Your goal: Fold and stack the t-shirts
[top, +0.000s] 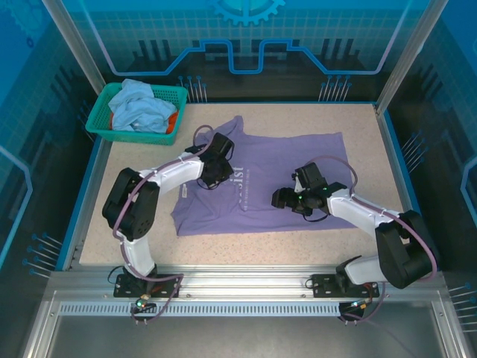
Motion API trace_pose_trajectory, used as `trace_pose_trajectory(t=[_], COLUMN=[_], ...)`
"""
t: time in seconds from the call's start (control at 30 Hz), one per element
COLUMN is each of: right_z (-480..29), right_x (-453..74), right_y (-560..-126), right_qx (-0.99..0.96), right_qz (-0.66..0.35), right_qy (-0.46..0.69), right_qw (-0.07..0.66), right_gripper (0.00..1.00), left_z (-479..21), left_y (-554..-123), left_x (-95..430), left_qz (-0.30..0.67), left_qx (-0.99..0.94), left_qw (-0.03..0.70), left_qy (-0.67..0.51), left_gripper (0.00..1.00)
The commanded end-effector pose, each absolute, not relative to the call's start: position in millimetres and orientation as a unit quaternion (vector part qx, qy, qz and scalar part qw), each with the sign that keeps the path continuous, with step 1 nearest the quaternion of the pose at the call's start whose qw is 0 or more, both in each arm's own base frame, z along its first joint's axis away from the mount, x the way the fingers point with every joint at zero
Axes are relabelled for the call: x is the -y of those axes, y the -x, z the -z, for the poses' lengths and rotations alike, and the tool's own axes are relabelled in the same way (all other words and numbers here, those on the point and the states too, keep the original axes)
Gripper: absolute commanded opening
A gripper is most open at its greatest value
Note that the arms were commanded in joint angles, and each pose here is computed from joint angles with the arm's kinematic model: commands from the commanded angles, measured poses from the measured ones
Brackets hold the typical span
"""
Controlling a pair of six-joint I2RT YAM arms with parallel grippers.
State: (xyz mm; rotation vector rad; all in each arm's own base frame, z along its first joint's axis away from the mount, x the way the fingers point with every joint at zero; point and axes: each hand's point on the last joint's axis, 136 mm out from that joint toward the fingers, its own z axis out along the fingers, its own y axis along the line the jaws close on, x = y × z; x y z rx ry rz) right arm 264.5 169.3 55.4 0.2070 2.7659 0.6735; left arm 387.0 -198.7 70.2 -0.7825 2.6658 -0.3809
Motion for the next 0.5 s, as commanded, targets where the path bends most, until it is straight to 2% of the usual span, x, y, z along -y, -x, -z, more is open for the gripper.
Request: trace_pose_trajectory(t=[0.0, 0.03, 0.13, 0.27, 0.37, 0.47], right_z=[-56.3, -56.6, -61.0, -84.7, -99.0, -91.4], right_x=[-174.5, -174.9, -179.1, -206.0, -237.3, -256.6], right_y=[-262.9, -262.7, -262.2, -266.3, -281.9, -305.2], right_qx=[-0.960, -0.960, -0.961, -0.960, -0.957, -0.964], right_qz=[-0.234, -0.233, -0.228, -0.213, -0.216, -0.202], right_qy=[-0.058, -0.056, -0.042, 0.023, 0.052, 0.056], right_qw=[0.143, 0.144, 0.149, 0.178, 0.186, 0.163], right_gripper=[0.77, 0.77, 0.75, 0.71, 0.70, 0.66], left_z=[-92.1, -95.3, -109.9, -119.9, -106.0, -85.9], left_y=[-411.9, -414.1, -415.6, -400.6, -384.0, -375.3], left_x=[218.2, 221.1, 207.4, 152.0, 118.3, 106.1], left_qz=[0.183, 0.190, 0.183, 0.140, 0.140, 0.161], left_qx=[-0.933, -0.934, -0.934, -0.929, -0.922, -0.922], left_qw=[0.173, 0.168, 0.180, 0.204, 0.192, 0.169], left_qy=[0.256, 0.250, 0.246, 0.275, 0.305, 0.310], left_gripper=[0.19, 0.27, 0.39, 0.57, 0.57, 0.54])
